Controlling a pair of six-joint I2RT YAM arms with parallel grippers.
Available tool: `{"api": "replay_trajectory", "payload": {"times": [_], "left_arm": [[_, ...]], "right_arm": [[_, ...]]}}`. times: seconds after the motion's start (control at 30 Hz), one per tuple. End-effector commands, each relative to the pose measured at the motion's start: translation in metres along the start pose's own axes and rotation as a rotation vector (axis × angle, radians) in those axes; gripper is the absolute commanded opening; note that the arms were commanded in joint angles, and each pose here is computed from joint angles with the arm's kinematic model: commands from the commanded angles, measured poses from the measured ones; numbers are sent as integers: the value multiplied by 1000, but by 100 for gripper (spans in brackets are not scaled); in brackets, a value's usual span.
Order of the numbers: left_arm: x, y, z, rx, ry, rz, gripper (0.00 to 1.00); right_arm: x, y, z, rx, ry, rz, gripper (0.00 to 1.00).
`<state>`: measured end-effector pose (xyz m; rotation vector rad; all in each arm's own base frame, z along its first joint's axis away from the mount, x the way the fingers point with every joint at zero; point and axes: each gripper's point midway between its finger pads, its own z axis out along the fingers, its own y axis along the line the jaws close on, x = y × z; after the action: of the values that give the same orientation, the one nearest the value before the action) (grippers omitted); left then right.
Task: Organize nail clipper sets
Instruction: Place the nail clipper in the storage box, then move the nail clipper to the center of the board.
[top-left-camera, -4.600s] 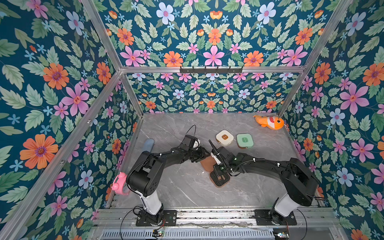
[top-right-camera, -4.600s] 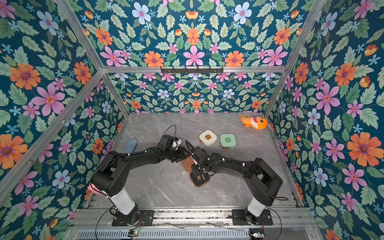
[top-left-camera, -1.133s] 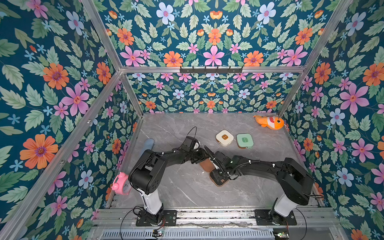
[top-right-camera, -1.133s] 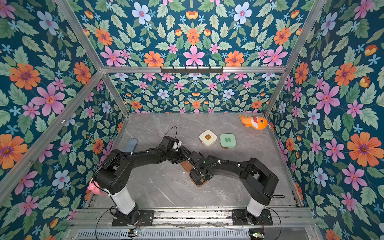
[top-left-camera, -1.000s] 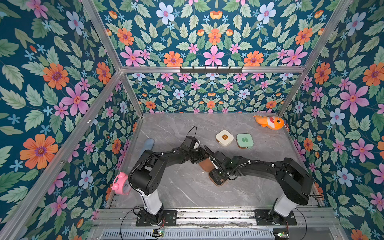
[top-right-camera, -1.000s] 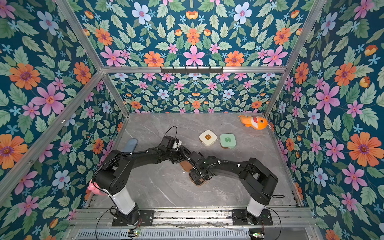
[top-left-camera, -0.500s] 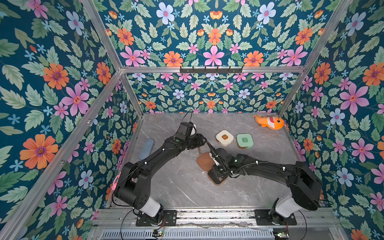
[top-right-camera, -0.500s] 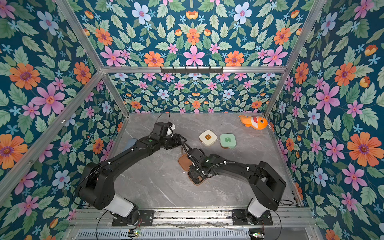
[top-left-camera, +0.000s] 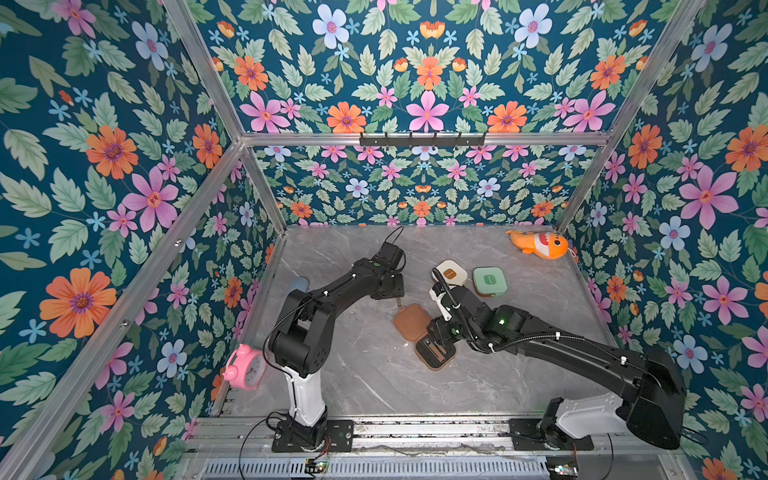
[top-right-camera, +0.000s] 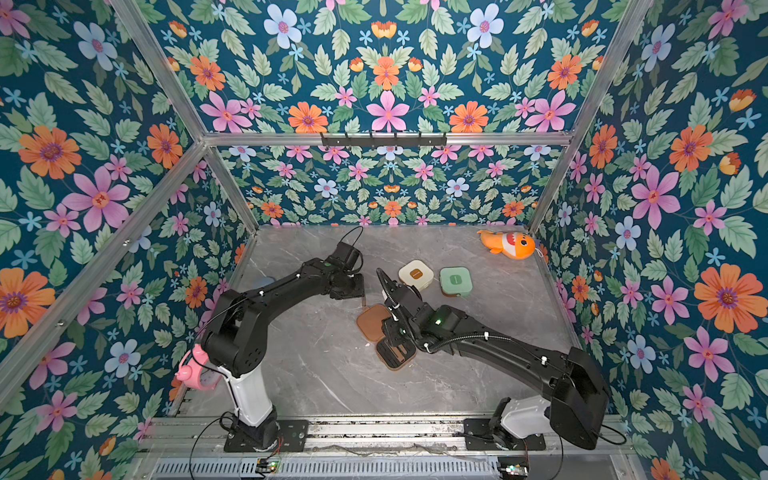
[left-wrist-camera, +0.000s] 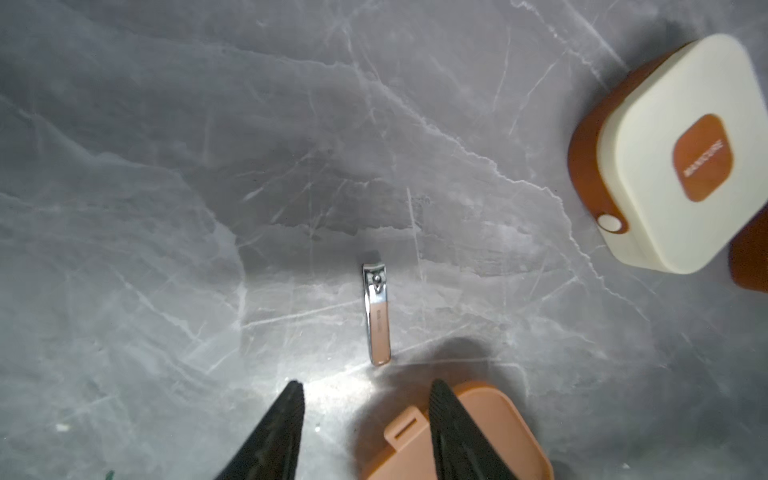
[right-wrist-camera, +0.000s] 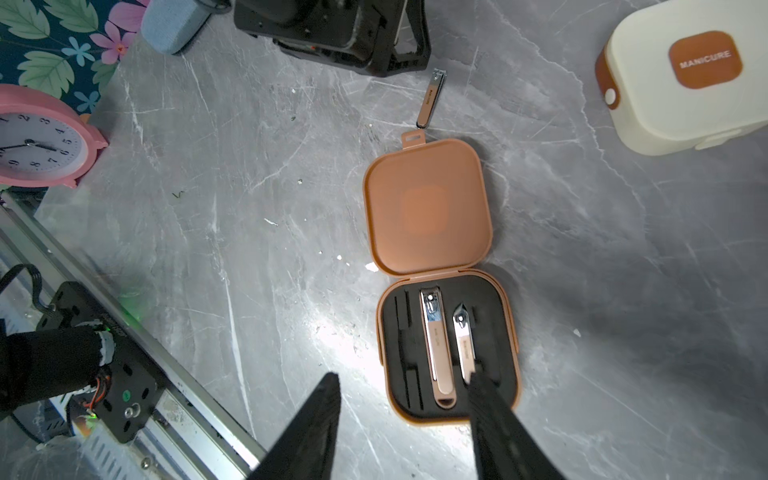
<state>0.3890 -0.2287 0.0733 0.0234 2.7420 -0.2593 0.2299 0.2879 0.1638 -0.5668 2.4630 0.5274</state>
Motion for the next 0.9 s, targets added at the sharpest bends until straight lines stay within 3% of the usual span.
{"api": "replay_trajectory", "payload": {"times": [0.0, 0.53, 0.87], "left_arm": [[0, 4, 11, -64, 22, 44, 51], [0, -3, 64, -128, 103, 79, 39], [13, -3, 69, -117, 139, 79, 19]], "right_arm": [[6, -6, -6, 14, 0, 25, 52], [16, -12, -15, 7, -22, 46, 52], [17, -17, -17, 26, -37, 42, 52]]}}
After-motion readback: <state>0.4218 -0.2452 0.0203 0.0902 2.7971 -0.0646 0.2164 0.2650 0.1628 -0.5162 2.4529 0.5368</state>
